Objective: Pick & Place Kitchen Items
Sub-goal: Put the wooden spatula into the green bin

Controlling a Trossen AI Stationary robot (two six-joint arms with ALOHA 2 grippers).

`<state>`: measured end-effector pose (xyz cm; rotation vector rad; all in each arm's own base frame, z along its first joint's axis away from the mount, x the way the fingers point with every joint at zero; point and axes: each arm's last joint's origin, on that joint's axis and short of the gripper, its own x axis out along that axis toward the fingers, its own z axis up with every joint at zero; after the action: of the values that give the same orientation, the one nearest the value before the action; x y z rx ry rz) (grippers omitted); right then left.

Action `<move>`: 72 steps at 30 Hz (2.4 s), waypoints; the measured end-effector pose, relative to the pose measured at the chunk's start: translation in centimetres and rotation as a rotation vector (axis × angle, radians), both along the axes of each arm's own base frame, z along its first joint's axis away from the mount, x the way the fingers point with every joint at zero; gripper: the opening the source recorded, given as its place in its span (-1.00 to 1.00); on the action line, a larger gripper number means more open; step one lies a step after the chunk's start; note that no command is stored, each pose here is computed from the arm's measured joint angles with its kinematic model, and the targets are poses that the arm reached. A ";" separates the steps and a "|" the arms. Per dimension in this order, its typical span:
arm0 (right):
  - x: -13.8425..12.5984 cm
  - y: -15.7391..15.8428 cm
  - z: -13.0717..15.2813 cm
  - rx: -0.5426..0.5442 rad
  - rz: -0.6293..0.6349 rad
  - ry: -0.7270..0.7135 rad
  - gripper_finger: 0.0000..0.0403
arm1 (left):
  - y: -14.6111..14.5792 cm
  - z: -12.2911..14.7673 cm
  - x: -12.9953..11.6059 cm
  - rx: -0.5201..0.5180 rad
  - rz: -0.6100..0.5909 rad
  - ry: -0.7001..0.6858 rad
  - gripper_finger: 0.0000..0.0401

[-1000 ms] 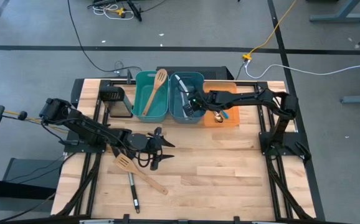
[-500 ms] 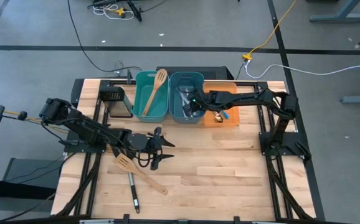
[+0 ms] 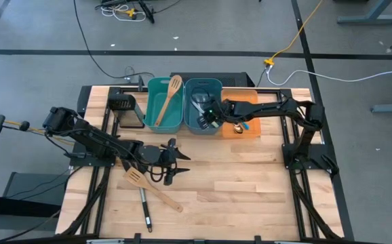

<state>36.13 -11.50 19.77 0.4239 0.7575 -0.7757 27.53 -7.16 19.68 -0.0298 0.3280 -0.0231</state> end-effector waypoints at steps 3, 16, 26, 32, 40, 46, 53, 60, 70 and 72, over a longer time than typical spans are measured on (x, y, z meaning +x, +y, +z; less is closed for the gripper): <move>-0.1 0.1 0.9 -0.008 0.021 -0.027 -0.48 | 0.0 0.0 0.0 -0.002 0.001 0.001 0.05; -0.5 4.0 5.2 0.115 0.288 -0.193 -0.65 | -0.1 -0.2 -0.1 -0.058 -0.023 0.029 0.05; 0.1 9.0 5.2 0.269 0.567 -0.207 -0.66 | -3.1 -0.3 -1.1 -0.202 -0.336 0.092 0.05; 0.0 11.7 5.1 0.282 0.658 -0.173 -0.66 | -6.1 -1.0 -2.8 -0.262 -0.417 0.203 0.05; -0.2 14.2 5.0 0.287 0.721 -0.151 -0.66 | -8.0 -2.4 -4.8 -0.354 -0.346 0.415 0.05; -0.3 15.4 5.0 0.287 0.754 -0.144 -0.66 | -8.6 -2.6 -5.7 -0.357 -0.283 0.570 0.05; -0.4 16.1 5.0 0.261 0.751 -0.137 -0.66 | -9.1 0.3 -6.8 -0.135 -0.138 0.828 0.05; -0.4 16.2 4.9 0.238 0.740 -0.132 -0.66 | -9.9 1.9 -7.7 0.069 -0.176 0.849 0.05; -0.3 16.1 4.9 0.220 0.725 -0.130 -0.66 | -9.9 -0.2 -6.6 0.132 -0.177 0.923 0.05; -0.3 16.1 4.9 0.221 0.725 -0.130 -0.66 | -9.9 -0.8 -6.4 0.128 -0.186 0.957 0.05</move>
<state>35.79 4.59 24.72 0.3556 0.8031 0.0149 21.14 -17.09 18.90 0.1224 1.2877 -0.1747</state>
